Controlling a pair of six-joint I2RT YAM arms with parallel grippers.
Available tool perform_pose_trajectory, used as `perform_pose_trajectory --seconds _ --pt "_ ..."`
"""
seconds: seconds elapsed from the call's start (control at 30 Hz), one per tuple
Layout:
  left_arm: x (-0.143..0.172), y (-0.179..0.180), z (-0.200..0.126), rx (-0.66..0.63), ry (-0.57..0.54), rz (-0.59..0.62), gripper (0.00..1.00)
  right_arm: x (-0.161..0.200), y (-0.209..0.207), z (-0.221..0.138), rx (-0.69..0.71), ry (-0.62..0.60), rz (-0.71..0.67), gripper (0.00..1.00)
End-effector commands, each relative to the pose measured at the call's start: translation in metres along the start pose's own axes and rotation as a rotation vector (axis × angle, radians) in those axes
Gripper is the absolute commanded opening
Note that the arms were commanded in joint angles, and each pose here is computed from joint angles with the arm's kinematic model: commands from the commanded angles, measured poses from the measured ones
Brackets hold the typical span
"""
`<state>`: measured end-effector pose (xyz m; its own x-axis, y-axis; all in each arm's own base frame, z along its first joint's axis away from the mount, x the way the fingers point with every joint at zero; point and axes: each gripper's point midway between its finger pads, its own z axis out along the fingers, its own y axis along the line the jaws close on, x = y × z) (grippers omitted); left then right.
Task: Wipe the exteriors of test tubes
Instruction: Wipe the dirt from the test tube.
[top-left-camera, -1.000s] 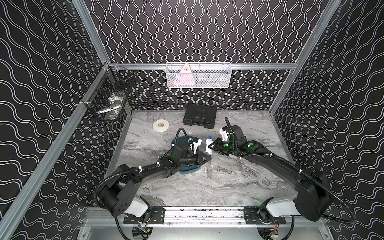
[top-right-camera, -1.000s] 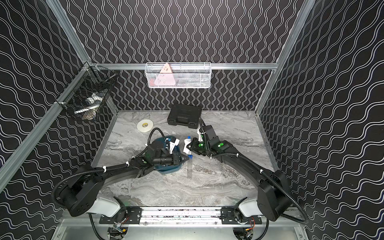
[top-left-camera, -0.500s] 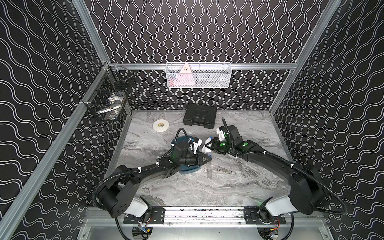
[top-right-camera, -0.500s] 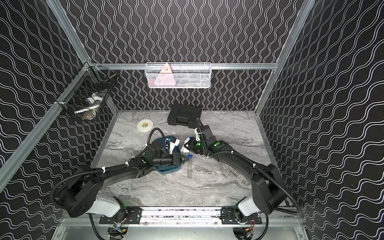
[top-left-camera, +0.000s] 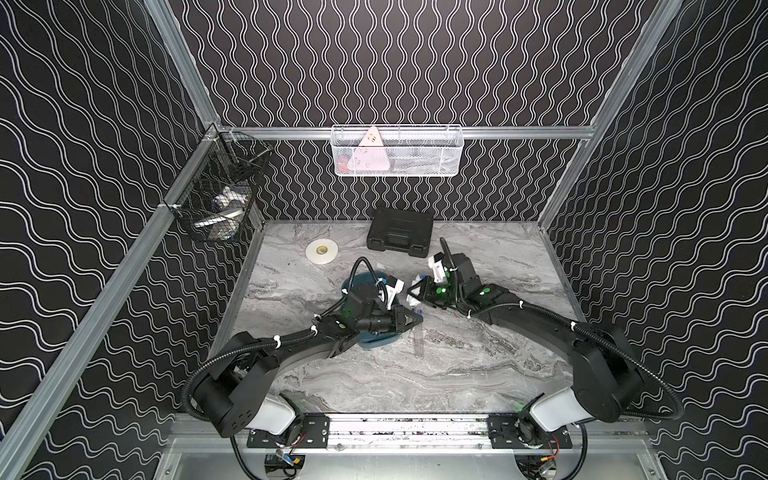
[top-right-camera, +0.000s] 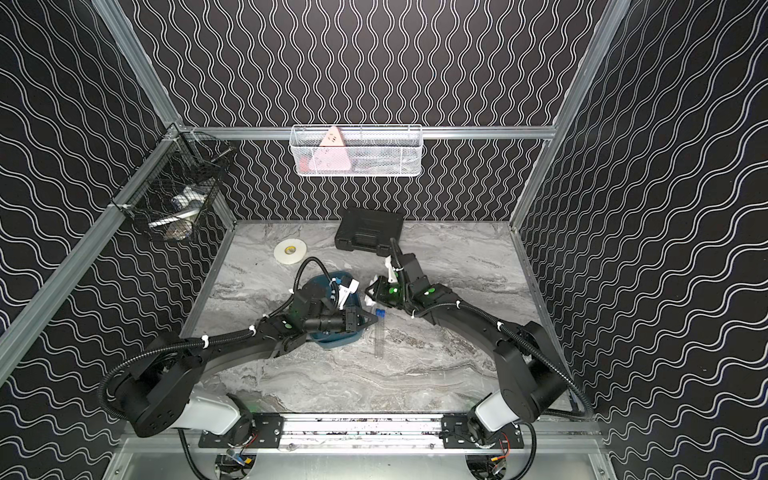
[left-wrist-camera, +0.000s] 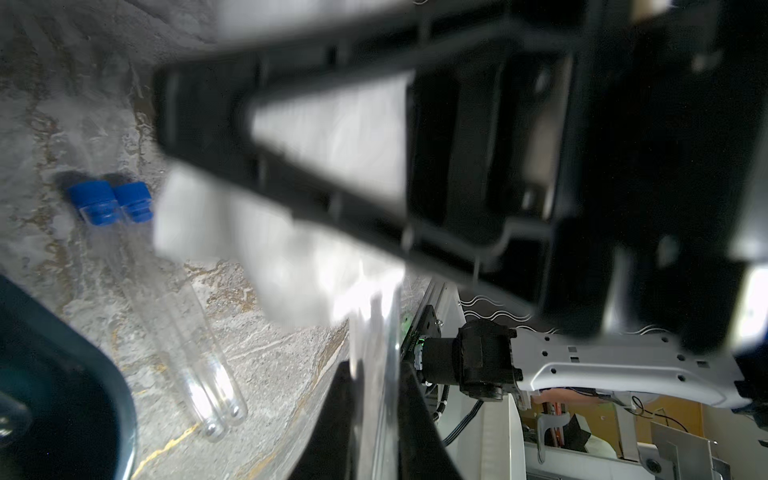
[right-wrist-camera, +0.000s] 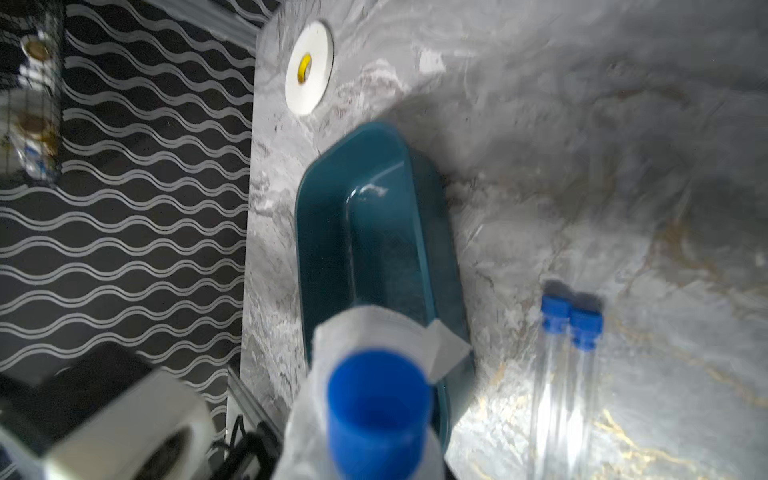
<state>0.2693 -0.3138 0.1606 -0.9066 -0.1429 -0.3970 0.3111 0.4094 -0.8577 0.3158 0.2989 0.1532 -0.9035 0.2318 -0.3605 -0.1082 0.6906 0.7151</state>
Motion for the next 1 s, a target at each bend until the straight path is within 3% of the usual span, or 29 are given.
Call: perform_pose_trajectory --seconds 0.0,0.13,0.43,0.73,0.87,0.97 --pt "-0.012 -0.012 0.001 0.054 -0.050 0.022 0.15 0.011 0.001 -0.002 -0.009 -0.011 0.015 0.20" --pt "-0.012 -0.011 0.002 0.054 -0.050 0.018 0.15 0.009 -0.002 -0.002 0.000 -0.035 0.009 0.19" --pt "-0.012 -0.014 -0.002 0.052 -0.050 0.028 0.15 -0.047 0.003 -0.005 -0.085 -0.061 -0.016 0.19" --pt "-0.015 -0.013 0.000 0.062 -0.070 0.007 0.15 0.020 0.014 0.001 -0.102 0.033 -0.052 0.19" --pt "-0.014 -0.011 0.000 0.063 -0.070 0.001 0.15 0.023 0.012 0.001 -0.107 0.016 -0.039 0.19" --pt "-0.014 -0.013 0.000 0.065 -0.065 0.004 0.15 0.004 0.011 -0.001 -0.095 -0.007 -0.055 0.19"
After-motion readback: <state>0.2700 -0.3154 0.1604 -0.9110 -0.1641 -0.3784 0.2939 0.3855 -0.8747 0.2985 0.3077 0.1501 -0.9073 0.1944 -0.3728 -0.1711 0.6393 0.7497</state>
